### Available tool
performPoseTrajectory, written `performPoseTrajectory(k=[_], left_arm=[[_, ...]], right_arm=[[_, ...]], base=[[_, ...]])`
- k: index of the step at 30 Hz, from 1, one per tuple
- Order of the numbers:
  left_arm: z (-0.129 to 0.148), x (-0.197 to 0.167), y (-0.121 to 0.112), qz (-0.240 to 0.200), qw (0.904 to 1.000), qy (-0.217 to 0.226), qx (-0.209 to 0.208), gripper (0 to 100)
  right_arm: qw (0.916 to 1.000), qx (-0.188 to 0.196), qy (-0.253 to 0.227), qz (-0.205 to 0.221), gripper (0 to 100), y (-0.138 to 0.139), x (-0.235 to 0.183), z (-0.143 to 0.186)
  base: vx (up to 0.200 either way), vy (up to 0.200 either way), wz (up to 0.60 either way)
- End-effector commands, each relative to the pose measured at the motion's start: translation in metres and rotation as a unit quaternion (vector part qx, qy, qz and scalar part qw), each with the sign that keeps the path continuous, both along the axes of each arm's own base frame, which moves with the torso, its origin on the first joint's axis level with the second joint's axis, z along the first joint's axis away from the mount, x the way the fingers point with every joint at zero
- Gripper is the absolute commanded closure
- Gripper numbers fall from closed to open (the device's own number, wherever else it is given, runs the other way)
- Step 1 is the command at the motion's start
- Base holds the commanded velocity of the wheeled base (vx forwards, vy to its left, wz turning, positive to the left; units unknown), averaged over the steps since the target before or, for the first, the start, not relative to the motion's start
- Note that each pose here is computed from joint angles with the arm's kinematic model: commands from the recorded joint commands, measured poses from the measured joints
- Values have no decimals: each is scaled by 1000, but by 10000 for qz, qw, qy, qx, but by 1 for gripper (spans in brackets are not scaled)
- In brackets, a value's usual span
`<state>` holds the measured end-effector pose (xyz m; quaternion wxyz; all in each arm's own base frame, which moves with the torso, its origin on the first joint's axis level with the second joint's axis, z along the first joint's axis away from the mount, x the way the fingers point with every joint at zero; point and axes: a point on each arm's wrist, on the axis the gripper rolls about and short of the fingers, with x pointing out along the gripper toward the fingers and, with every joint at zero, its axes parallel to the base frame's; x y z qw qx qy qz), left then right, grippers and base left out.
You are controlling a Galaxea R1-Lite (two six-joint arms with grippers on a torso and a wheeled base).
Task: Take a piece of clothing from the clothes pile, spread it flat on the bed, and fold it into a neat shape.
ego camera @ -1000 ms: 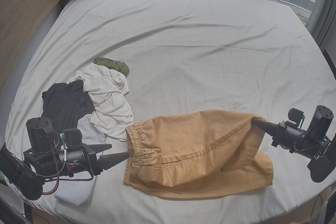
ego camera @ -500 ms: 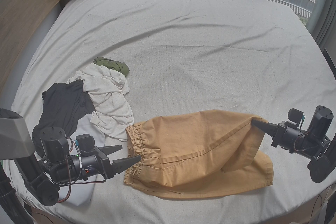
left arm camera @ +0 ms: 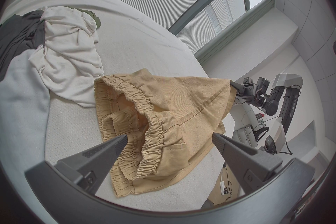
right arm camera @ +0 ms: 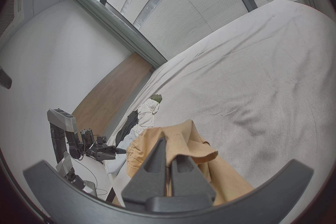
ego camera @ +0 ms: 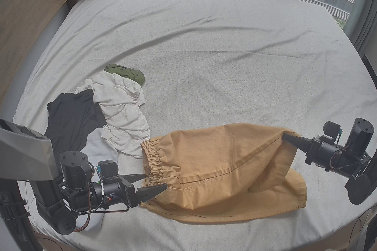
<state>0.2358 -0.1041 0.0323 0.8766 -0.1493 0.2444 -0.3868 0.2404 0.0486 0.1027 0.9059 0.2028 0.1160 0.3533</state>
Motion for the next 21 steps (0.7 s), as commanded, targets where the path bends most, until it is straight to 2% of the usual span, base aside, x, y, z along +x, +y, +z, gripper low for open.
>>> performPoseTrajectory(k=[1, 21], left_arm=[[-3, 2, -4, -49, 10000, 21, 0, 0], [-10, 7, -22, -275, 9994, 175, -120, 0]], right_arm=[[10000, 1, -2, -2, 100, 0, 0, 0], [10000, -24, -7, -7, 100, -1, 0, 0]], base=[[0, 0, 0], [0, 0, 0]])
